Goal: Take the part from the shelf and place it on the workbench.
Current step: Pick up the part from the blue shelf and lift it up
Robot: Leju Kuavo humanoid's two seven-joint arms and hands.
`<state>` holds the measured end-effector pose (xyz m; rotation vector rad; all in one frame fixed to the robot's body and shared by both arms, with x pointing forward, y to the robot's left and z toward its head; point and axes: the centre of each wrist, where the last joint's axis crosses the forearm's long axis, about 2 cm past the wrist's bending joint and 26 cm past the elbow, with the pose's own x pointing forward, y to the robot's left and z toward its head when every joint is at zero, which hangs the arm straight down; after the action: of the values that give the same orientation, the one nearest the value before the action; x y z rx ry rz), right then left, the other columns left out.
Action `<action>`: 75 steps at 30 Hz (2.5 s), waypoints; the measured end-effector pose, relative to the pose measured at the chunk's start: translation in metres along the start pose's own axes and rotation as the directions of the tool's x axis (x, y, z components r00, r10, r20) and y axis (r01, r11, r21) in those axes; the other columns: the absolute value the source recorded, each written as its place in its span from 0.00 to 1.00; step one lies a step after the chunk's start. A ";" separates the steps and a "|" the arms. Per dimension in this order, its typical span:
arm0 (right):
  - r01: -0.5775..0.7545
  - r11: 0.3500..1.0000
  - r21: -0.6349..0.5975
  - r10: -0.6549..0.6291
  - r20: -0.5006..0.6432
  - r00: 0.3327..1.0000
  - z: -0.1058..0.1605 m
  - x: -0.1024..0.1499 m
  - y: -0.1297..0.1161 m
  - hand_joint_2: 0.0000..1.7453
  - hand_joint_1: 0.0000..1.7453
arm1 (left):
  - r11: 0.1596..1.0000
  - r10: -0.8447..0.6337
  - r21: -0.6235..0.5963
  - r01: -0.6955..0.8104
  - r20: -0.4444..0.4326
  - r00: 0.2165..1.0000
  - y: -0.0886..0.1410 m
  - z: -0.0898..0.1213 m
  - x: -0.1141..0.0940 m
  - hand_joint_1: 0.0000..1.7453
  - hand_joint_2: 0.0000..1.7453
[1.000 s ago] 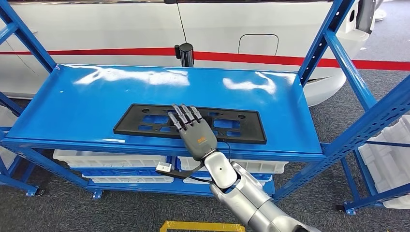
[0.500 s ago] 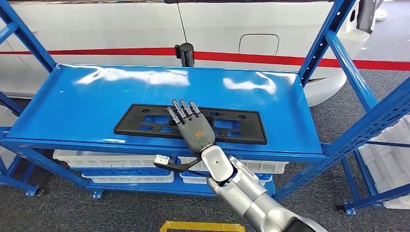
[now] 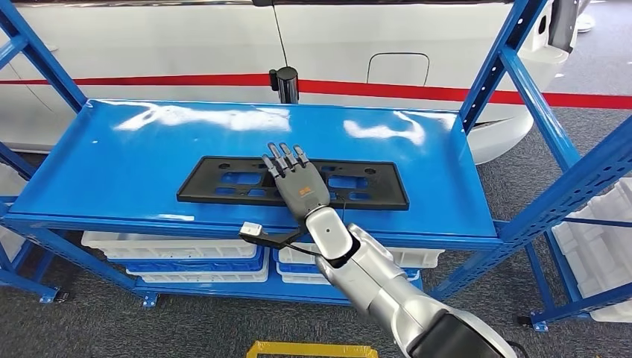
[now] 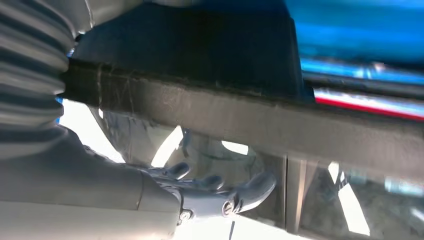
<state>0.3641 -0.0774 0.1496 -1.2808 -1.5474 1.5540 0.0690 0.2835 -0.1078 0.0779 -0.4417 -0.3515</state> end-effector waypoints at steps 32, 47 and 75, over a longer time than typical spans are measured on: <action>-0.094 0.950 0.297 0.109 -0.032 0.994 -0.020 -0.017 0.002 1.00 1.00 | 0.999 0.017 0.032 -0.020 0.102 0.995 0.003 -0.002 0.006 0.00 0.00; 0.055 0.998 0.038 -0.053 -0.045 0.998 -0.001 -0.010 0.014 1.00 1.00 | 0.999 0.005 0.034 -0.009 0.129 0.992 0.002 -0.002 0.007 0.00 0.00; 0.706 0.338 -0.623 -0.755 0.269 0.598 0.044 -0.048 -0.072 1.00 1.00 | 0.998 0.039 0.038 -0.046 0.151 0.988 -0.004 0.001 -0.003 0.00 1.00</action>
<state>0.3261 -0.1279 0.2238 -0.6758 -2.3136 0.3057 0.0644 0.2805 -0.1084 0.0827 -0.5988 -0.3072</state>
